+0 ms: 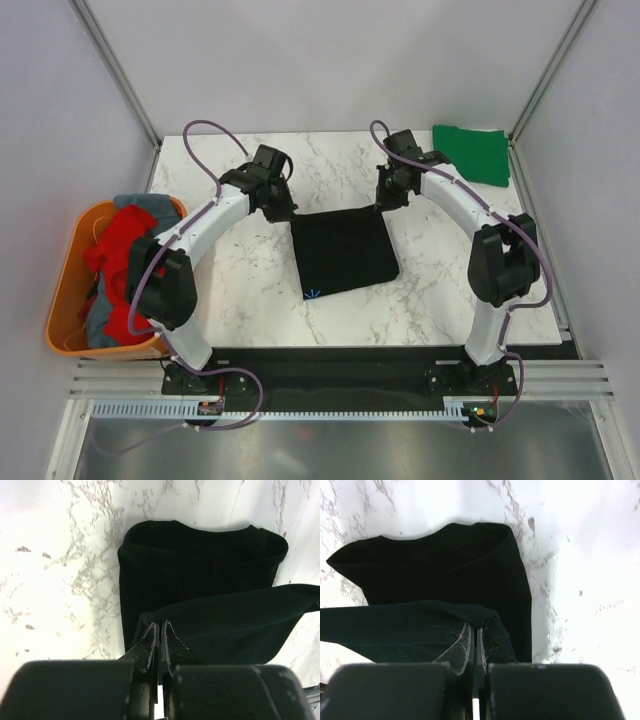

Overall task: Fold and stack the t-shirts
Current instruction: Fold the tshirt

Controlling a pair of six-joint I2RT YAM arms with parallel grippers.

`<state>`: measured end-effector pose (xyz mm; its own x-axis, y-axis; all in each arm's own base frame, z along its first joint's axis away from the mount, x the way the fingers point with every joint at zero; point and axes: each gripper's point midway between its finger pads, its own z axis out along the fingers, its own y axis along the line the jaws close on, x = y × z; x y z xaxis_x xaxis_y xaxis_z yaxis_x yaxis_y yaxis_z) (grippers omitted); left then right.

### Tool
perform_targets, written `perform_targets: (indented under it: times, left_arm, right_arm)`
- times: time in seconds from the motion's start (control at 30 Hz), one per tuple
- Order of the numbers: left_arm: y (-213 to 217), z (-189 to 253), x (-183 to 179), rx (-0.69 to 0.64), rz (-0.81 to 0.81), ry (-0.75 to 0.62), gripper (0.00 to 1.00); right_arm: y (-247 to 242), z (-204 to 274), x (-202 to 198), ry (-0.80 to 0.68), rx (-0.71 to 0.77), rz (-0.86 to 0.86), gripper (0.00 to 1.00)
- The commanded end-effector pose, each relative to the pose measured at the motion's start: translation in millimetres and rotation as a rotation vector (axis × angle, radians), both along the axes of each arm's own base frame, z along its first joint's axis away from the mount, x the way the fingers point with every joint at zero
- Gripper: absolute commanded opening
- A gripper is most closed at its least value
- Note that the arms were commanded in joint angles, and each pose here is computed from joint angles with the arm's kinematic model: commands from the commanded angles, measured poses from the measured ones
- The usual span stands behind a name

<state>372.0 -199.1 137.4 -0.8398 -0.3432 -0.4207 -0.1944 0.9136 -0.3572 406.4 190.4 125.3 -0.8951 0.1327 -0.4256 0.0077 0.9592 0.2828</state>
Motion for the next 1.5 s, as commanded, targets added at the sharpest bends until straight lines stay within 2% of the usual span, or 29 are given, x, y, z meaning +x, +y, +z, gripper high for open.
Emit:
perform_targets:
  times: [0.0, 0.1, 0.13, 0.17, 0.2, 0.23, 0.27, 0.3, 0.33, 0.37, 0.4, 0.47, 0.5, 0.53, 0.57, 0.6, 0.63, 0.67, 0.7, 0.77, 0.83, 0.9, 0.93, 1.1, 1.17, 1.2, 1.23, 1.33, 1.47]
  left_arm:
    - [9.2, 8.3, 32.0, 0.013, -0.025, -0.068, 0.02]
    - [14.6, -7.6, 50.5, 0.008, -0.027, -0.034, 0.02]
    - [15.4, -6.3, 61.5, 0.008, -0.021, -0.044, 0.07]
    - [23.6, -8.3, 72.5, -0.002, -0.010, -0.039, 0.12]
    - [24.7, -32.6, 80.9, -0.014, -0.017, 0.024, 0.23]
    - [23.4, -9.8, 105.3, -0.099, -0.030, -0.010, 0.61]
    - [23.3, -10.5, 107.4, -0.116, -0.057, 0.027, 0.76]
    - [24.3, -32.5, 112.4, -0.104, -0.059, 0.099, 0.82]
    - [24.4, 6.1, 135.5, -0.091, -0.055, 0.013, 0.87]
    - [27.0, 7.7, 124.8, -0.069, -0.070, 0.065, 0.88]
    - [27.1, 28.7, 125.7, -0.071, -0.071, 0.024, 0.88]
    - [28.8, 45.9, 114.1, -0.063, -0.044, -0.003, 0.88]
    - [26.1, 56.0, 113.9, -0.077, -0.042, -0.043, 0.88]
    - [24.3, 70.4, 95.6, -0.089, -0.049, -0.063, 0.88]
    - [22.0, 74.3, 87.5, -0.094, -0.050, -0.070, 0.88]
    - [19.5, 82.3, 80.7, -0.101, -0.053, -0.092, 0.88]
    - [15.5, 83.2, 60.6, -0.095, -0.068, -0.086, 0.88]
    - [12.7, 85.9, 49.2, -0.097, -0.076, -0.089, 0.87]
    - [12.7, 67.5, 34.1, -0.086, -0.079, -0.052, 0.87]
    - [1.6, 84.0, 4.1, -0.118, -0.113, -0.093, 0.86]
    - [-4.7, 65.2, -27.4, -0.120, -0.132, -0.064, 0.86]
    - [-4.0, 76.3, -54.2, -0.142, -0.148, -0.106, 0.86]
    - [-2.8, 56.2, -74.5, -0.128, -0.157, -0.062, 0.85]
    - [17.5, 21.6, -145.5, -0.163, -0.127, -0.019, 0.84]
    - [23.6, 11.9, -162.0, -0.189, -0.093, -0.017, 0.84]
    - [31.6, 0.4, -176.8, -0.197, -0.081, -0.018, 0.84]
    - [33.6, -4.9, -182.3, -0.211, -0.064, -0.012, 0.84]
    - [39.4, -19.3, -195.6, -0.228, -0.061, -0.022, 0.83]
    - [36.8, -25.1, -197.7, -0.232, -0.087, -0.023, 0.83]
  right_arm:
    - [0.6, 9.2, 31.7, -0.068, 0.016, 0.004, 0.00]
    - [7.4, -4.0, 47.9, -0.052, 0.038, 0.013, 0.00]
    - [10.9, -7.3, 53.3, -0.049, 0.047, 0.022, 0.00]
    - [14.3, 3.6, 69.1, -0.086, 0.065, 0.031, 0.08]
    - [12.1, -14.5, 78.9, -0.056, 0.052, 0.023, 0.57]
    - [8.0, -17.6, 82.5, -0.031, 0.044, 0.012, 0.77]
    - [4.3, 4.2, 102.8, -0.082, 0.060, -0.005, 0.91]
    - [3.1, 0.5, 106.8, -0.061, 0.067, -0.004, 0.98]
    - [1.0, 10.8, 104.6, -0.057, 0.069, 0.000, 0.98]
    - [1.1, 24.5, 104.8, -0.082, 0.075, 0.005, 0.98]
    - [1.2, 55.4, 97.1, -0.135, 0.099, 0.018, 0.98]
    - [1.7, 56.6, 79.4, -0.149, 0.135, 0.034, 0.98]
    - [1.2, 91.1, 64.2, -0.220, 0.171, 0.043, 0.98]
    - [5.7, 100.9, 59.9, -0.270, 0.216, 0.058, 0.97]
    - [4.2, 67.8, 34.6, -0.188, 0.233, 0.050, 0.95]
    - [4.2, 86.7, 17.8, -0.233, 0.279, 0.059, 0.91]
    - [13.8, 62.0, -1.2, -0.199, 0.349, 0.097, 0.89]
    - [18.6, 67.9, -12.7, -0.214, 0.407, 0.106, 0.85]
    - [23.5, 63.9, -13.8, -0.235, 0.443, 0.124, 0.78]
    - [28.7, 33.3, -37.0, -0.144, 0.485, 0.162, 0.69]
    - [32.4, 9.2, -46.8, -0.112, 0.516, 0.184, 0.58]
    - [33.3, -9.1, -53.8, -0.068, 0.529, 0.193, 0.49]
    - [30.4, -24.3, -62.8, -0.030, 0.519, 0.185, 0.47]
    - [8.7, -75.7, -89.7, 0.018, 0.452, 0.106, 0.45]
    - [4.1, -100.4, -113.3, 0.081, 0.457, 0.076, 0.44]
    - [8.2, -100.0, -113.3, 0.053, 0.492, 0.085, 0.43]
    - [7.3, -113.1, -132.8, 0.108, 0.517, 0.045, 0.43]
    - [15.4, -115.2, -151.7, 0.110, 0.573, 0.030, 0.42]
    - [28.7, -82.8, -158.9, 0.045, 0.576, 0.068, 0.47]
